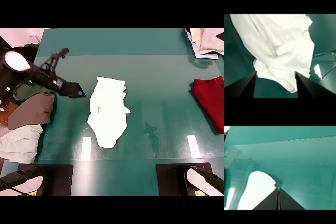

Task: Fold the shirts.

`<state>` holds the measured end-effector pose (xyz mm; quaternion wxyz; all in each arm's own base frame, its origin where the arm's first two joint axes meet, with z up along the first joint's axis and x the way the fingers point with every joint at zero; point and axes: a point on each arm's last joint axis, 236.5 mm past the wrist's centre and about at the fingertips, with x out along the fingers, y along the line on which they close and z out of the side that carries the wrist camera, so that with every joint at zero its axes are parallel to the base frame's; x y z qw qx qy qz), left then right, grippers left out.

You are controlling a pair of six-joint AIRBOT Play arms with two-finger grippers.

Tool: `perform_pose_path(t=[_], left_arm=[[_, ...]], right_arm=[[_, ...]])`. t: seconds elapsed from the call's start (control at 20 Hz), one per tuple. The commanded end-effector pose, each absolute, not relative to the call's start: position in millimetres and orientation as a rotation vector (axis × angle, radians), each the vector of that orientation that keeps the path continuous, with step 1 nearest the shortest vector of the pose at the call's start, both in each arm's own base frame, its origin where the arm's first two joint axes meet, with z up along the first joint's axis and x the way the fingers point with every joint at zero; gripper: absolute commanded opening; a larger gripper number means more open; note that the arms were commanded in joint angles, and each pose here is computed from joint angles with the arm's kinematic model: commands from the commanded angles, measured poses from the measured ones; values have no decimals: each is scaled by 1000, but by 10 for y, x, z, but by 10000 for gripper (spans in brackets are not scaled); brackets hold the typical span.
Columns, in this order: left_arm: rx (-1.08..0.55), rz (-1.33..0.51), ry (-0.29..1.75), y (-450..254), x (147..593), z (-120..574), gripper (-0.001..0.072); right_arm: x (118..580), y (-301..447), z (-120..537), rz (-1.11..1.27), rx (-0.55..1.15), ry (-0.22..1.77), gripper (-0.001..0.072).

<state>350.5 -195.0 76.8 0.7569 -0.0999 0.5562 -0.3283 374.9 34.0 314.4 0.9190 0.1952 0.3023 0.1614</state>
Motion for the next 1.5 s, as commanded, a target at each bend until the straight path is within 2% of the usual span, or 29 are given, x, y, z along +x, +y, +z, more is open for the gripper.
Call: perform_pose_path(t=[0.0, 0.3, 0.55, 0.7, 0.75, 1.2, 1.25, 1.3, 1.4, 1.45], left_arm=[[-360, -662, 1195, -2100, 3549, 396, 576], [-416, -615, 1032, -2544, 3918, 222, 575], [-445, -618, 1096, -2709, 3971, -51, 575], [-450, -612, 1084, -2720, 4039, -46, 573], [-449, -610, 1080, -2717, 4050, -44, 543], [-432, -599, 1083, -2685, 4054, -73, 542], [-437, -599, 1091, -2689, 4038, -77, 494], [-435, -603, 1097, -2693, 4021, -82, 359], [-435, -603, 1097, -2693, 4021, -82, 155], [-435, -603, 1097, -2693, 4023, -81, 24]], right_arm=[[3750, 344, 3127, 335, 397, 627, 15], [3718, 363, 3096, 342, 395, 646, 15], [3659, 393, 3035, 354, 391, 682, 15], [3642, 399, 3018, 357, 390, 693, 16], [3642, 399, 3018, 357, 390, 693, 15], [3634, 403, 3012, 359, 390, 697, 15], [3624, 408, 3002, 361, 389, 703, 15], [3612, 413, 2991, 363, 388, 710, 16], [3599, 419, 2979, 366, 387, 717, 16], [3592, 422, 2973, 367, 386, 721, 15]])
